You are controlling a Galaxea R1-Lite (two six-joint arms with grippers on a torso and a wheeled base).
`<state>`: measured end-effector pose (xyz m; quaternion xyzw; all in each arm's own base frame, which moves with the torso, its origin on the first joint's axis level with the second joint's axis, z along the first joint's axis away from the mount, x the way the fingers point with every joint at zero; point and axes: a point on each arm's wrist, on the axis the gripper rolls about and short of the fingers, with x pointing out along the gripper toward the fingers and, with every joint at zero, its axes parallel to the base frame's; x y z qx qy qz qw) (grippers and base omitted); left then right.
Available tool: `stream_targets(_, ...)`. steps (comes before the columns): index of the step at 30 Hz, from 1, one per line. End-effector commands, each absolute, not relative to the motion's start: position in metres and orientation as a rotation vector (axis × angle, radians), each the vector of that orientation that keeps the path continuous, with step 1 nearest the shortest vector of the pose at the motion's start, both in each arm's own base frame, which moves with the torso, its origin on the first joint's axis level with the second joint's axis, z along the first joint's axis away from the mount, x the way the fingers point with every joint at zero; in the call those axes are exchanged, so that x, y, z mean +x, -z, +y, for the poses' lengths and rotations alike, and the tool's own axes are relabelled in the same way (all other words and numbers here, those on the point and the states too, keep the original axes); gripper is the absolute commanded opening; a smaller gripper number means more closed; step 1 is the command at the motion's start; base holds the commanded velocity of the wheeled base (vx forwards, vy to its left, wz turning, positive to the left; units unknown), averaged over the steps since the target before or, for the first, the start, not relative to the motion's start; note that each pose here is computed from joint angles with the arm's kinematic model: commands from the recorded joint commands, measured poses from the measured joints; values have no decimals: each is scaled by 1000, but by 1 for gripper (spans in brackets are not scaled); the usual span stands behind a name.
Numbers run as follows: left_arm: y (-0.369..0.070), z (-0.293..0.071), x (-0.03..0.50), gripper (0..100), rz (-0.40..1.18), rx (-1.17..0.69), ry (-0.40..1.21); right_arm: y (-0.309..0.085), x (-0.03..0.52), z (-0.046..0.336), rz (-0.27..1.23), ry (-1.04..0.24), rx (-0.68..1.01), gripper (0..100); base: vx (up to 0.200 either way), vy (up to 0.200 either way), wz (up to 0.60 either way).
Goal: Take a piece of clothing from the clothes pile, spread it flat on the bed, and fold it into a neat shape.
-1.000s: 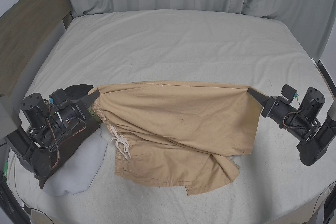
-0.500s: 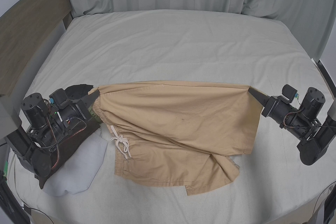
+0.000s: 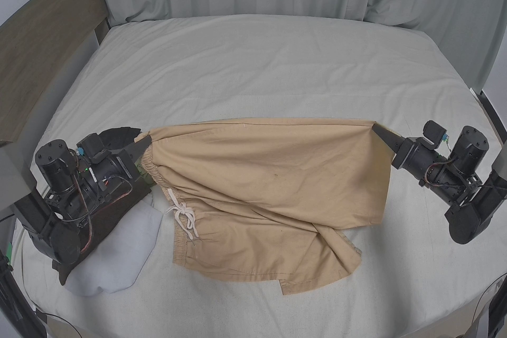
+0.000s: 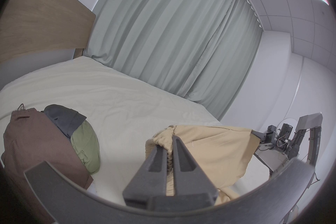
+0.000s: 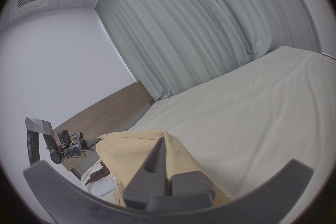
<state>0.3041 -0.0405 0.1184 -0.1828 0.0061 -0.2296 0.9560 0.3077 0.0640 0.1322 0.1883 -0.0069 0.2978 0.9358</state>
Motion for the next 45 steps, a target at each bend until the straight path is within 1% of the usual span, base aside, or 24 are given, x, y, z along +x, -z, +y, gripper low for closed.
stream_targets(1, -111, -42, 317, 0, 19, -373, 465, -128, 325, 66, -26, -605, 381, 0, 0, 0, 0)
stream_targets(7, -112, -46, 335, 0, -24, -371, 440, -124, 338, 67, -40, -601, 372, 0, 0, 0, 0)
stream_targets(13, -104, -47, 346, 0, -18, -374, 437, -123, 350, 67, -58, -599, 369, 0, 0, 0, 0)
stream_targets(22, -98, -51, 366, 0, -46, -376, 414, -109, 370, 64, -57, -582, 369, 0, 0, 0, 0)
stream_targets(30, -90, -54, 381, 0, -59, -381, 398, -106, 387, 65, -79, -604, 367, 0, 0, 0, 0)
stream_targets(45, -70, -62, 410, 0, -83, -395, 358, -82, 426, 67, -106, -609, 374, 0, 0, 0, 0)
